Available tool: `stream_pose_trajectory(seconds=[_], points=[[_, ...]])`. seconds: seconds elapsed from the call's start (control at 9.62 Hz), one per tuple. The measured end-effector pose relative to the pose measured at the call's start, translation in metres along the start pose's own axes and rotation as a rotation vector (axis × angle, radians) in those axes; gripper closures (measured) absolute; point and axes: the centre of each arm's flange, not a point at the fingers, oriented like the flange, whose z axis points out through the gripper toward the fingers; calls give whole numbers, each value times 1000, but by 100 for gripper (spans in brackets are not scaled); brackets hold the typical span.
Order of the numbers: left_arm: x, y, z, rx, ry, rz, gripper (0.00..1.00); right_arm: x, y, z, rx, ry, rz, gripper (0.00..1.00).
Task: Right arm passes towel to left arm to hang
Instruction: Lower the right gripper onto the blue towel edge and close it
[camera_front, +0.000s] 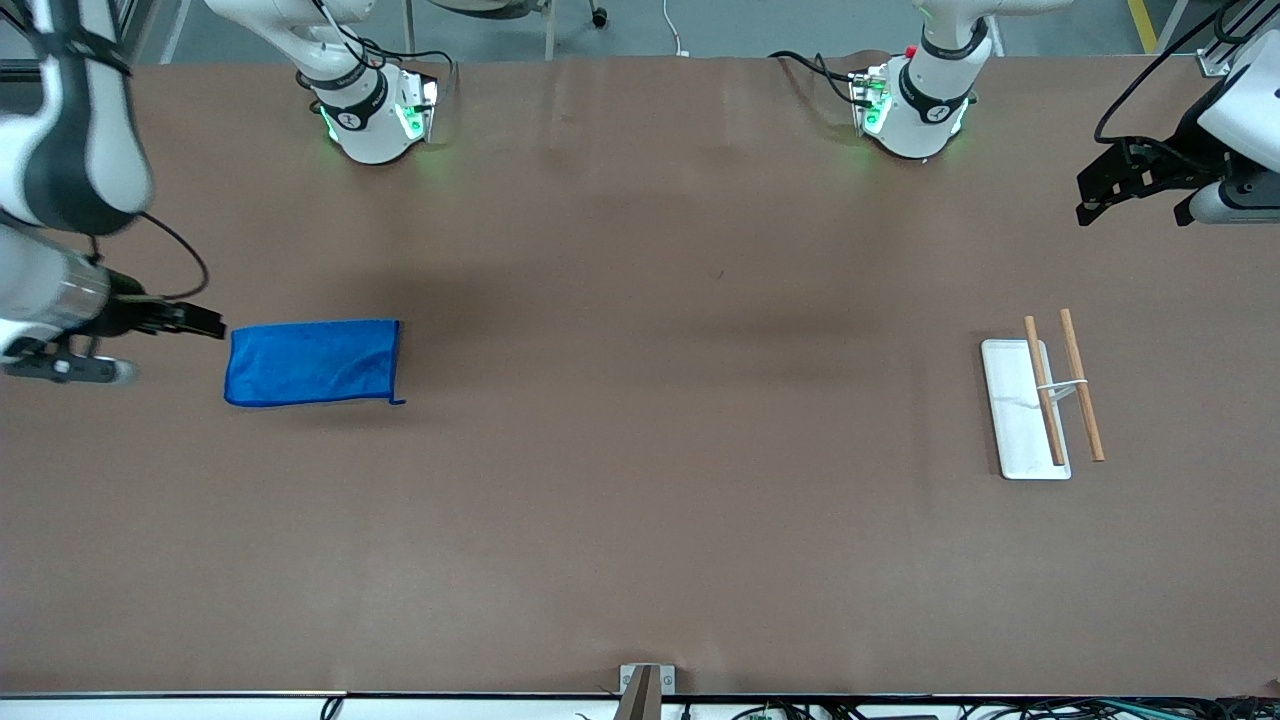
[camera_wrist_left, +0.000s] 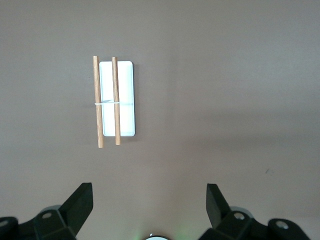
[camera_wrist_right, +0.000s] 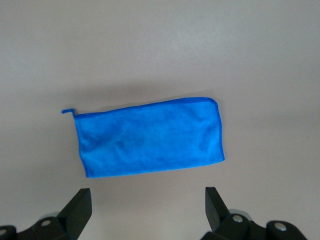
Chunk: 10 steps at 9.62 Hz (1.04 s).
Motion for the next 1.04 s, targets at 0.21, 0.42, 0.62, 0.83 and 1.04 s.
stream_pose_trajectory(seconds=[0.21, 0.42, 0.62, 0.83, 1.04], points=[[0, 0, 0, 0, -3, 0, 0, -15, -2, 85, -13, 74, -31, 0], [0, 0, 0, 0, -4, 0, 0, -32, -5, 157, -22, 122, -56, 0], [0, 0, 1, 0, -4, 0, 0, -42, -5, 203, -32, 154, -92, 1], [0, 0, 1, 0, -4, 0, 0, -49, -6, 224, -34, 148, -99, 4], [0, 0, 1, 0, -4, 0, 0, -49, -6, 225, -34, 150, -103, 9]])
